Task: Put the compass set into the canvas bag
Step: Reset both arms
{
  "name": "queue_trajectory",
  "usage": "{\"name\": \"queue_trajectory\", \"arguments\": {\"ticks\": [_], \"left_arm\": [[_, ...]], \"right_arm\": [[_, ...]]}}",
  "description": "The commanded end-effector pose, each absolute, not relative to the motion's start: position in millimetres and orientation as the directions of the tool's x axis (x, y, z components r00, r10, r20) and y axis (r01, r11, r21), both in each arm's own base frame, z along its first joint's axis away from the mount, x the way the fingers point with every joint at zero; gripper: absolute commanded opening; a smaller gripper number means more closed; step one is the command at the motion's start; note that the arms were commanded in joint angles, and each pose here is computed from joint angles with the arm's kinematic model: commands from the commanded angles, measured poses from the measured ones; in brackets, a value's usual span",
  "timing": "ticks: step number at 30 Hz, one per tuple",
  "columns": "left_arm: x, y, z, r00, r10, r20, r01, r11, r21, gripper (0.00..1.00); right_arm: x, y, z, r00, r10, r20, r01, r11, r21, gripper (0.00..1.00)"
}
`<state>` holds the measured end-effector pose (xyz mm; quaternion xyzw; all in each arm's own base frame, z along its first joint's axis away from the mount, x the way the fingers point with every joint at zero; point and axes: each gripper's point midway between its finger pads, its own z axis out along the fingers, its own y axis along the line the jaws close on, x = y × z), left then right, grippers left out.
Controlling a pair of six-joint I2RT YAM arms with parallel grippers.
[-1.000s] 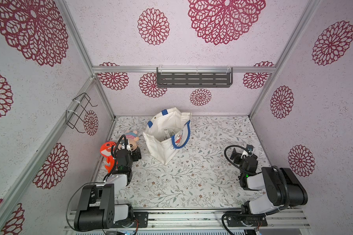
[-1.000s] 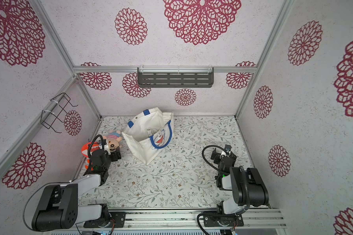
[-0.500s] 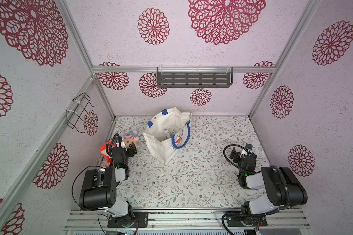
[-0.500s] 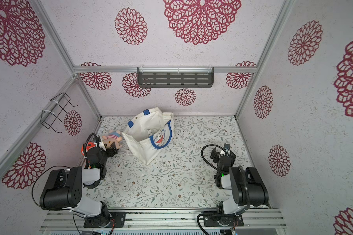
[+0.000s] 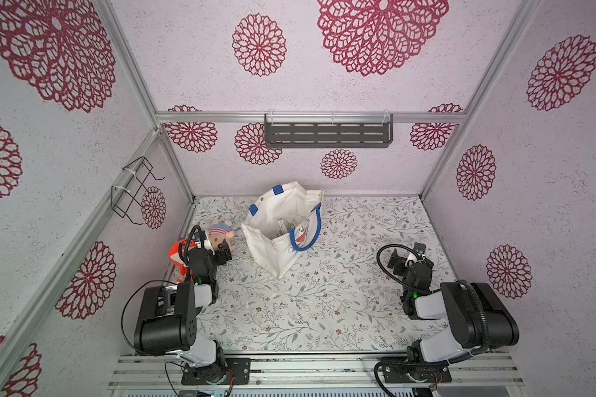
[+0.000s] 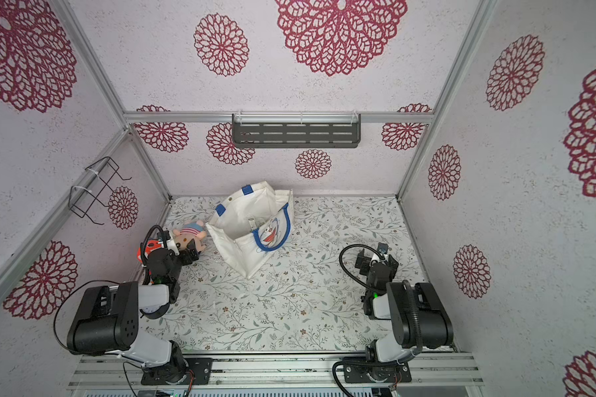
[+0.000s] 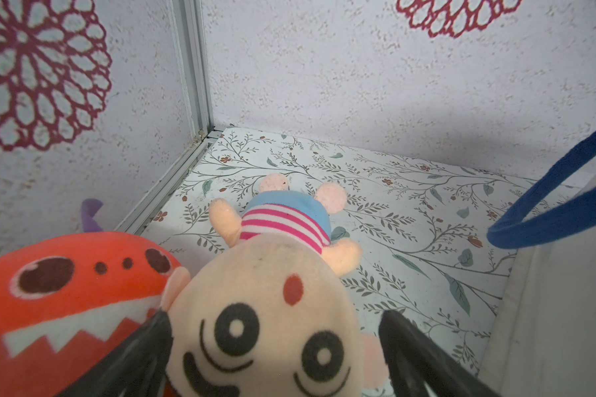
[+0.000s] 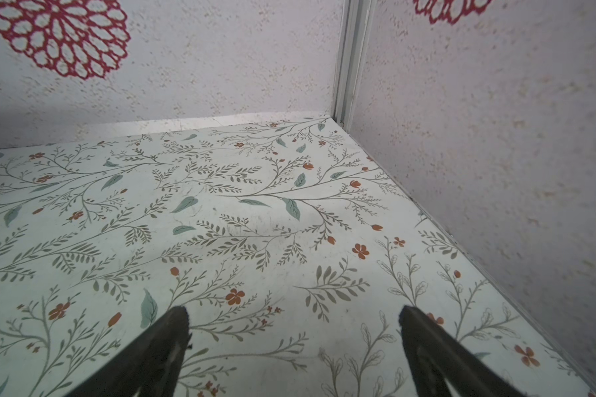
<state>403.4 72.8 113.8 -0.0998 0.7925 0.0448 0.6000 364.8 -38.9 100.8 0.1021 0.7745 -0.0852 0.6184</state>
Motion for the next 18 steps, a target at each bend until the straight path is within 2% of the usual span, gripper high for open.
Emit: {"name": "queue_trajectory", "arguments": {"ticks": [1,18], "left_arm": [[405.8,70.5,119.5,-0.242,-0.094,-0.966,-0.197,0.979,-0.046,0.98],[405.7,74.3,118.2,-0.247,-0.102,-0.964,-0.22,0.974,-0.046,0.98]], "right_arm": [[370.8,-39.7,114.4,-0.173,0.038,-0.984,0.273,0.962,-0.01,0.99],[371.9,-39.2,114.8,-0.176,0.032,-0.984,0.272,0.962,-0.017,0.99]]}}
